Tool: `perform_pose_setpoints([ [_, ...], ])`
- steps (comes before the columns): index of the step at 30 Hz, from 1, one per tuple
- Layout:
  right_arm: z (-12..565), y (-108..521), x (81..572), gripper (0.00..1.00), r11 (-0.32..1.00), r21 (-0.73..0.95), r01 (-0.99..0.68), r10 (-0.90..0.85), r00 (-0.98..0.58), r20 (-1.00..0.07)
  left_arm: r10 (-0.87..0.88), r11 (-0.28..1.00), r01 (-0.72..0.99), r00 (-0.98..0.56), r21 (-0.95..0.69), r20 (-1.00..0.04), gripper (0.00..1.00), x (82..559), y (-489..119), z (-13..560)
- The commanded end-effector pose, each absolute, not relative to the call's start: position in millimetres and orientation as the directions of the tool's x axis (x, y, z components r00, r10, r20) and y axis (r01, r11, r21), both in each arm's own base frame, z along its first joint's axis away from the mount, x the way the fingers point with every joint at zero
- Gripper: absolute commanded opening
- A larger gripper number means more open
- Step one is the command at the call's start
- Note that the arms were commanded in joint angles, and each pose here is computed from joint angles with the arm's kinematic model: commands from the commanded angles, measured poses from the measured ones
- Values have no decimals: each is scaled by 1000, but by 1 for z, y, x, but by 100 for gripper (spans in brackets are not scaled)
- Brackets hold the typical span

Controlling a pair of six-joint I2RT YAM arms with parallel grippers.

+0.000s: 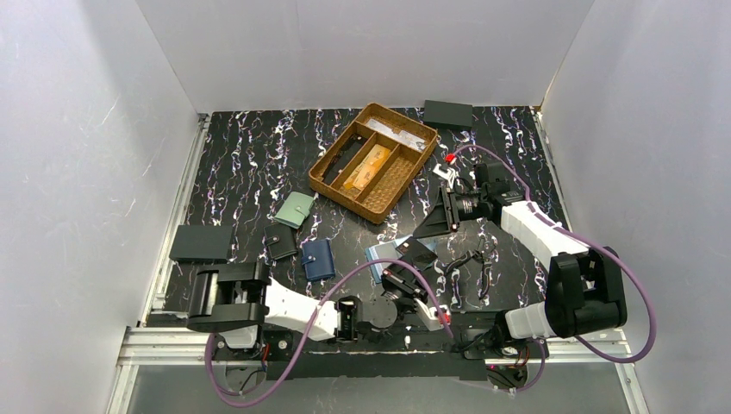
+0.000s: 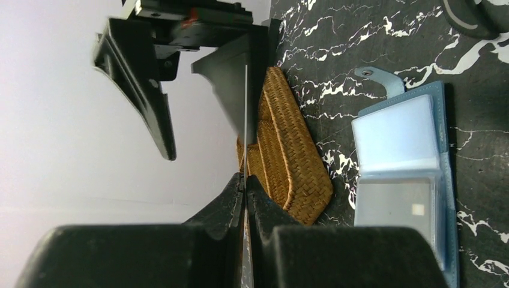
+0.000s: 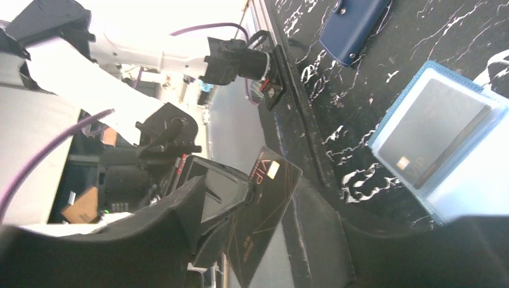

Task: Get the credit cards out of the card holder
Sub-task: Place the credit card in the storage box.

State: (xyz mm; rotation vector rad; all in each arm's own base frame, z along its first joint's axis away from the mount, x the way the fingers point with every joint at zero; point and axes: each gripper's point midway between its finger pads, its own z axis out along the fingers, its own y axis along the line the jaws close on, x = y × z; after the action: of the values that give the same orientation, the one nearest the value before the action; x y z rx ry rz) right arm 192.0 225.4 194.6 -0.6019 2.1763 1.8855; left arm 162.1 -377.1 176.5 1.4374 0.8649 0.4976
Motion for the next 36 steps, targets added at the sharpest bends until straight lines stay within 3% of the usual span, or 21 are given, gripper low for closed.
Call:
perform_pose_setpoints([
  [1, 203, 230, 191, 46, 64, 909, -411, -164, -903, -397, 743, 240, 174, 601, 955, -296, 0, 160, -382, 203],
  [3, 202, 230, 192, 22, 59, 915, -400, -161, -908, -387, 745, 243, 175, 596, 954, -299, 0, 159, -381, 201],
  [5, 203, 230, 192, 4, 51, 916, -399, -162, -908, -387, 746, 254, 180, 589, 950, -311, 0, 159, -380, 198],
  [8, 203, 230, 192, 1, 47, 908, -417, -160, -900, -405, 742, 275, 200, 578, 940, -340, 0, 157, -376, 194],
  [13, 204, 231, 193, 1, 41, 898, -438, -157, -891, -427, 732, 312, 237, 558, 920, -391, 9, 153, -372, 185],
  [16, 203, 230, 192, 1, 37, 902, -430, -158, -894, -419, 747, 294, 230, 551, 928, -373, 0, 151, -370, 179],
  [17, 201, 230, 191, 19, 42, 907, -420, -158, -899, -409, 771, 271, 201, 540, 942, -337, 0, 153, -369, 179],
  [18, 198, 230, 190, 53, 52, 907, -417, -156, -901, -405, 783, 259, 170, 539, 951, -309, 0, 154, -369, 182],
  [19, 195, 232, 186, 72, 55, 903, -426, -162, -896, -413, 795, 261, 127, 534, 957, -288, 0, 156, -367, 189],
  [22, 192, 233, 183, 84, 58, 905, -422, -166, -898, -408, 799, 264, 116, 530, 958, -284, 0, 156, -365, 191],
  [26, 193, 239, 174, 38, 33, 915, -403, -204, -899, -389, 798, 266, 112, 531, 957, -284, 0, 157, -363, 194],
  [27, 195, 239, 174, 14, 23, 912, -410, -204, -895, -397, 799, 267, 115, 528, 957, -286, 0, 158, -363, 193],
  [28, 197, 239, 174, 1, 18, 909, -416, -203, -892, -404, 797, 274, 121, 526, 954, -296, 4, 158, -364, 191],
  [29, 199, 240, 176, 1, 14, 901, -434, -198, -884, -423, 794, 283, 128, 525, 951, -307, 11, 158, -364, 190],
  [32, 200, 237, 181, 1, 16, 892, -452, -180, -879, -442, 778, 322, 158, 518, 934, -355, 53, 157, -365, 186],
  [36, 200, 230, 193, 1, 31, 883, -469, -143, -876, -460, 749, 375, 207, 507, 904, -427, 73, 152, -367, 178],
])
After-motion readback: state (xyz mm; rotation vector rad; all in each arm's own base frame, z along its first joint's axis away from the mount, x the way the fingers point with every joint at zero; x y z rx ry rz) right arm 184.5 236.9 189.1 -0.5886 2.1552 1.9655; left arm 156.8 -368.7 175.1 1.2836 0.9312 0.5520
